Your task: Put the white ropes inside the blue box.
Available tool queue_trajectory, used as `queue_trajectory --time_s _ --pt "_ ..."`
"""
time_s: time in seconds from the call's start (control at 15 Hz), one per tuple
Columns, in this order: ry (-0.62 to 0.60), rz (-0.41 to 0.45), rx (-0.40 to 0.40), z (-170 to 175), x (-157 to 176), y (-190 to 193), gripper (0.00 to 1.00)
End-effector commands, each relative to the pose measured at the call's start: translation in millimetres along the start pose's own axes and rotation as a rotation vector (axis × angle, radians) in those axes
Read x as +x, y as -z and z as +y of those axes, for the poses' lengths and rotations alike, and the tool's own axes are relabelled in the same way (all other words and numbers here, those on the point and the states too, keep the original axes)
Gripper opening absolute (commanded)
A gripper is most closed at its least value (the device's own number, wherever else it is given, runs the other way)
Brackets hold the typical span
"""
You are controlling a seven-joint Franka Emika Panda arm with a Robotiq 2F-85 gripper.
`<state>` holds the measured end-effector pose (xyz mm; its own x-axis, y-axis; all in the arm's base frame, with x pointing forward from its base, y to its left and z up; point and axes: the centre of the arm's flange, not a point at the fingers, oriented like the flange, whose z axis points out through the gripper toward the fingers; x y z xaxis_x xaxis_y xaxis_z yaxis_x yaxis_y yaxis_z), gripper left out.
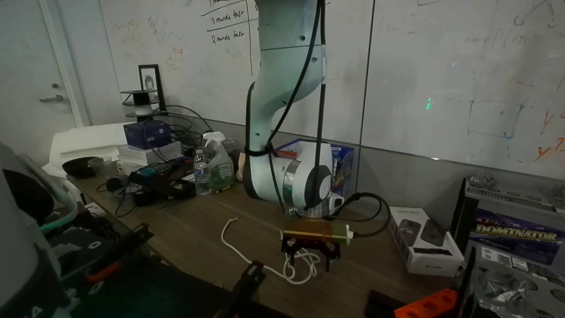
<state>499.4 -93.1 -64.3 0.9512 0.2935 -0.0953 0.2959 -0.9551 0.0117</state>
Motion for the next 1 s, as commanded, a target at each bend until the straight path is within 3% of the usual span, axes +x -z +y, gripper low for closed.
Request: queue_trajectory --time_s 0.0,0.13,0.2,0.33,0.93 --pt "-0.017 0.034 -0.005 -7 8 0 1.0" --pt "-0.021 0.039 -0.002 -9 10 0 1.0" --pt "-0.023 0.042 0.002 -9 10 1 0.75" --pt "-0.023 0.046 0.005 -11 12 2 0.68" --pt "-0.072 0.008 0.011 -8 23 16 0.0"
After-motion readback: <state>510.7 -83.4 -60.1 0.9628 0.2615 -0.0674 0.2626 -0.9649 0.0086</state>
